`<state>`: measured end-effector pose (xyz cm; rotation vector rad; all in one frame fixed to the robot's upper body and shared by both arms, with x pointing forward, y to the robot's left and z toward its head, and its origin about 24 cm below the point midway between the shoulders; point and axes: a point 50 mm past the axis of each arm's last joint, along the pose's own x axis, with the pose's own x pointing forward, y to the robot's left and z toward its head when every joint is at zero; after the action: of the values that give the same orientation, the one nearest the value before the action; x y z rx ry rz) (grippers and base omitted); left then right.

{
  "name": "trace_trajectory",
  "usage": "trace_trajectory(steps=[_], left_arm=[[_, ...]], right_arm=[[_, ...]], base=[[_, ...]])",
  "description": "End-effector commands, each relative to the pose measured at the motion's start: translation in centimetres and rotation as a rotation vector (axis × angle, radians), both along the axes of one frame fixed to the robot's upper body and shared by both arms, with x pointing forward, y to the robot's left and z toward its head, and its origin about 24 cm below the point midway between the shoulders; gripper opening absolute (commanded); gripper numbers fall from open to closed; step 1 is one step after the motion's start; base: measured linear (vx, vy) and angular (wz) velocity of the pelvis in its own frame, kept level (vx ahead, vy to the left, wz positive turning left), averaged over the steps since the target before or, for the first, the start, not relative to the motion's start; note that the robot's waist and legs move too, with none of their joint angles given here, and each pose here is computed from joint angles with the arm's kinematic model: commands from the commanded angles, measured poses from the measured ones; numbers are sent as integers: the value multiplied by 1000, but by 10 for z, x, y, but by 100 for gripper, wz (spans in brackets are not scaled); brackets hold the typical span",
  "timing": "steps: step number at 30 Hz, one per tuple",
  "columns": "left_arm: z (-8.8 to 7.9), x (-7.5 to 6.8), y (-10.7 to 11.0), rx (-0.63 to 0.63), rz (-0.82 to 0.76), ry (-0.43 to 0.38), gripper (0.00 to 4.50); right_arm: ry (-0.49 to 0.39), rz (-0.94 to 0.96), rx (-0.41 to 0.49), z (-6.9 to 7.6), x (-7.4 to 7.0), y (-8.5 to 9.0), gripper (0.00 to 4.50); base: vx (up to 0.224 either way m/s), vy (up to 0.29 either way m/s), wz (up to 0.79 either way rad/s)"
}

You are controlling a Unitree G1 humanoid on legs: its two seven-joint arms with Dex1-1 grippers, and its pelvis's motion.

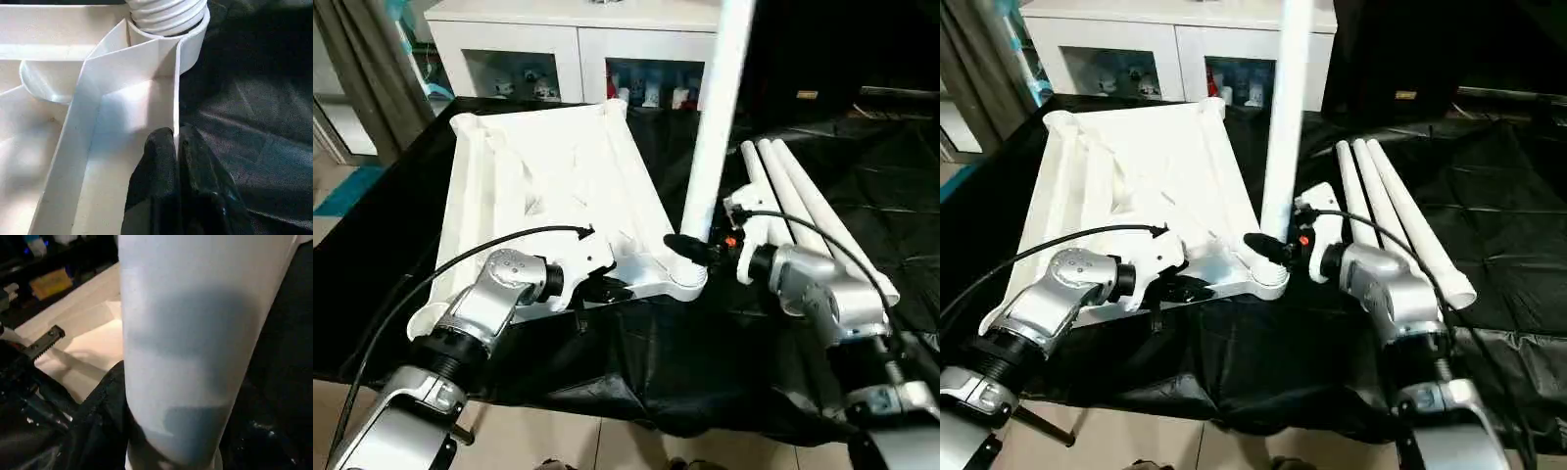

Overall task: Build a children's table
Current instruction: Insert table leg to table base

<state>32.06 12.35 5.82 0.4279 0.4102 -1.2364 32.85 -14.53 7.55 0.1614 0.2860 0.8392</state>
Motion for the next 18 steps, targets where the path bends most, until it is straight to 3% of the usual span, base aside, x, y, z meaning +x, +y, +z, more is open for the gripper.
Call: trace_trajectory(steps=[1,11,18], left_arm=[[5,2,2,-32,28,-19,0],[7,5,5,-34,50,-28,0],[8,9,7,-31,73,-39,0]], right_arm=[[118,-18,-24,-29,-12,-4,191],[140,-115,79,-52,-25,-7,191],[97,-148,58,-61,-33,-6,191]], base=[[0,0,0],[0,0,0],[0,0,0]])
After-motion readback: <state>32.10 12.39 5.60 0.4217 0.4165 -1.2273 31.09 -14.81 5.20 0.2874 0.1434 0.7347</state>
